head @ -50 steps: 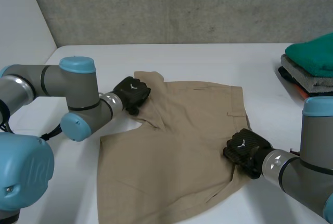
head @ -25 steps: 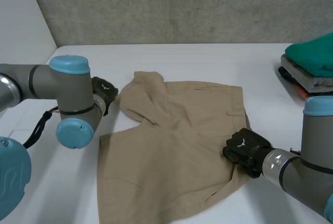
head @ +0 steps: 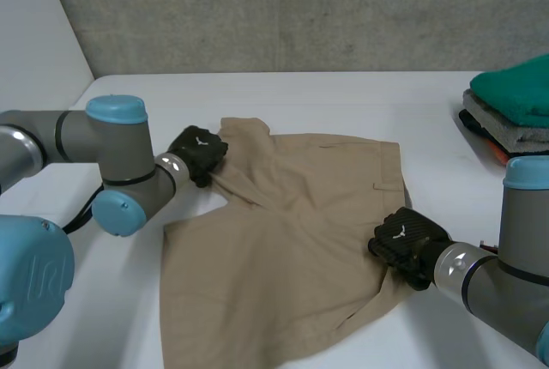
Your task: Fold the laundry.
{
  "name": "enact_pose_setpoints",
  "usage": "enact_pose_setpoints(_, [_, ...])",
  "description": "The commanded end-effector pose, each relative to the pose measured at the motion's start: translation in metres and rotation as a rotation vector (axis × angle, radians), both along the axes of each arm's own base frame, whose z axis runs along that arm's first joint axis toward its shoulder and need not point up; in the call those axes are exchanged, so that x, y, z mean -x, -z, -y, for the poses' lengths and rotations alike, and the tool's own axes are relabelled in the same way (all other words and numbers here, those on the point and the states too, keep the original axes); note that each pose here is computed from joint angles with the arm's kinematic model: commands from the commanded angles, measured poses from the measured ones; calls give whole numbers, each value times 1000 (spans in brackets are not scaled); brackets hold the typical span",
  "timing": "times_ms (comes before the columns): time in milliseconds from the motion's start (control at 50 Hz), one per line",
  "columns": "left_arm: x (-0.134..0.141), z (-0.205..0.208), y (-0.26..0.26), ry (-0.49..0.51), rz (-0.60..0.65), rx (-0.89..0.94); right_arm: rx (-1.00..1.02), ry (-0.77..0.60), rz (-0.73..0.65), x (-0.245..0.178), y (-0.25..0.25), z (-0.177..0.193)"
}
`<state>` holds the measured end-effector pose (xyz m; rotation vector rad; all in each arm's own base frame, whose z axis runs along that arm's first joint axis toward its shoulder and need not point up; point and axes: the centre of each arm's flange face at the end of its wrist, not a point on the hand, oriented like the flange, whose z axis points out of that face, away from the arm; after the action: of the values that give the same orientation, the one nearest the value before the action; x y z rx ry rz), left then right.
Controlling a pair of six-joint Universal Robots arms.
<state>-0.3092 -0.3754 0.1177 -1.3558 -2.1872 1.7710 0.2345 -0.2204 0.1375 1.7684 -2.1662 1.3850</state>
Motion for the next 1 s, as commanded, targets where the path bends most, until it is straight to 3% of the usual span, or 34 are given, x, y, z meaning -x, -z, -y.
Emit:
enact_pose_setpoints(20, [-17, 12, -24, -223, -35, 114, 4, 0, 2, 0, -1, 0])
enact_pose_setpoints(220, [-24, -10, -13, -224, 156, 73, -4, -5, 9, -3, 0, -3])
enact_pose_setpoints(340, [-30, -22, -17, -314, 219, 34, -21, 6, 19, -4, -1, -5])
enact_pose_setpoints(520, [-29, -40, -62, -335, 93, 76, -33, 24, 58, -7, -3, -6])
enact_pose_setpoints(680, [-57, -101, -106, -387, -10, 22, -12, 66, 147, -14, -10, 4])
enact_pose_setpoints(860, [-79, -205, -74, -284, -83, -311, -49, 187, 345, -24, -22, 28])
enact_pose_setpoints(1000, [-80, -238, -58, -265, -90, -418, -68, 245, 441, -28, -25, 40])
